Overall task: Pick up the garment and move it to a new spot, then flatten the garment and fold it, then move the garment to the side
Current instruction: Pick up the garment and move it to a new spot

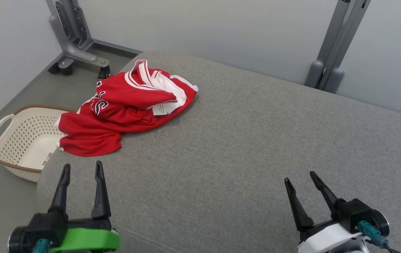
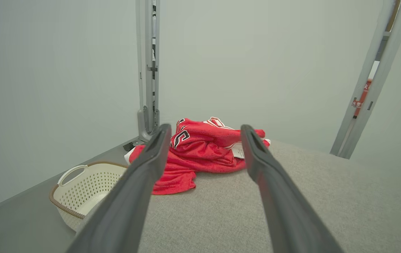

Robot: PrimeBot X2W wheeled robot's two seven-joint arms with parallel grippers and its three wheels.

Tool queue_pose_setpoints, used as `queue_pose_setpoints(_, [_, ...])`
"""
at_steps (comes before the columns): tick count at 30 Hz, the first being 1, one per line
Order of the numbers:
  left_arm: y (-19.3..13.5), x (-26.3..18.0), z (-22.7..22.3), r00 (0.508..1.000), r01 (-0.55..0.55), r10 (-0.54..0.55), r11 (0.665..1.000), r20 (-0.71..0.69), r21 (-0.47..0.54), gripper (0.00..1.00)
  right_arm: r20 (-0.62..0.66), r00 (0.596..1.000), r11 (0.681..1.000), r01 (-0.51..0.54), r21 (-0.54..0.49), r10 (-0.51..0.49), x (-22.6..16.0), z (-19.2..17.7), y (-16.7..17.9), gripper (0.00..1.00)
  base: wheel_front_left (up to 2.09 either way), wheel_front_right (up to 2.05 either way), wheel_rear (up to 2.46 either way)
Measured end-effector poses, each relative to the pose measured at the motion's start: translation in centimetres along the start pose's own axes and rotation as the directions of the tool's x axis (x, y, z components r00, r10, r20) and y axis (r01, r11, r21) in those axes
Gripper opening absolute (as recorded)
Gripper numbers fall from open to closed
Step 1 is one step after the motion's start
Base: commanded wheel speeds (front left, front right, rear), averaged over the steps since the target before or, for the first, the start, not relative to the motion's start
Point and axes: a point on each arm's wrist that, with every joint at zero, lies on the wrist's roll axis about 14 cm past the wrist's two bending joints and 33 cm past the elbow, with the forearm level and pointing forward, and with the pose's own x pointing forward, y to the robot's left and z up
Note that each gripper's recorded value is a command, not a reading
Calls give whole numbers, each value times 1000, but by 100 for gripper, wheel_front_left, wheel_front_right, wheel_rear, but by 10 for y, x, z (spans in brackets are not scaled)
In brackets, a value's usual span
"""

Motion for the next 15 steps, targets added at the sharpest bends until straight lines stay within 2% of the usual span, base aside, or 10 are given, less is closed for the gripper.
queue_pose_setpoints(3, [-10,23,18,998,20,-21,1000,60,15,100,-11,1000,1000,11,-18,-11,2,-4,-16,100,0,0,0])
queue_pose_setpoints(6, [-16,53,33,993,19,-33,993,111,120,100,-35,999,999,31,-26,-31,3,-14,-34,100,0,0,0])
queue_pose_setpoints(9, [-18,86,33,993,-5,-14,987,121,159,100,-63,997,999,52,-13,-53,2,-27,-49,100,0,0,0])
queue_pose_setpoints(15, [-30,163,6,999,48,-48,979,-6,199,100,-106,990,995,94,19,-91,0,-48,-69,100,0,0,0])
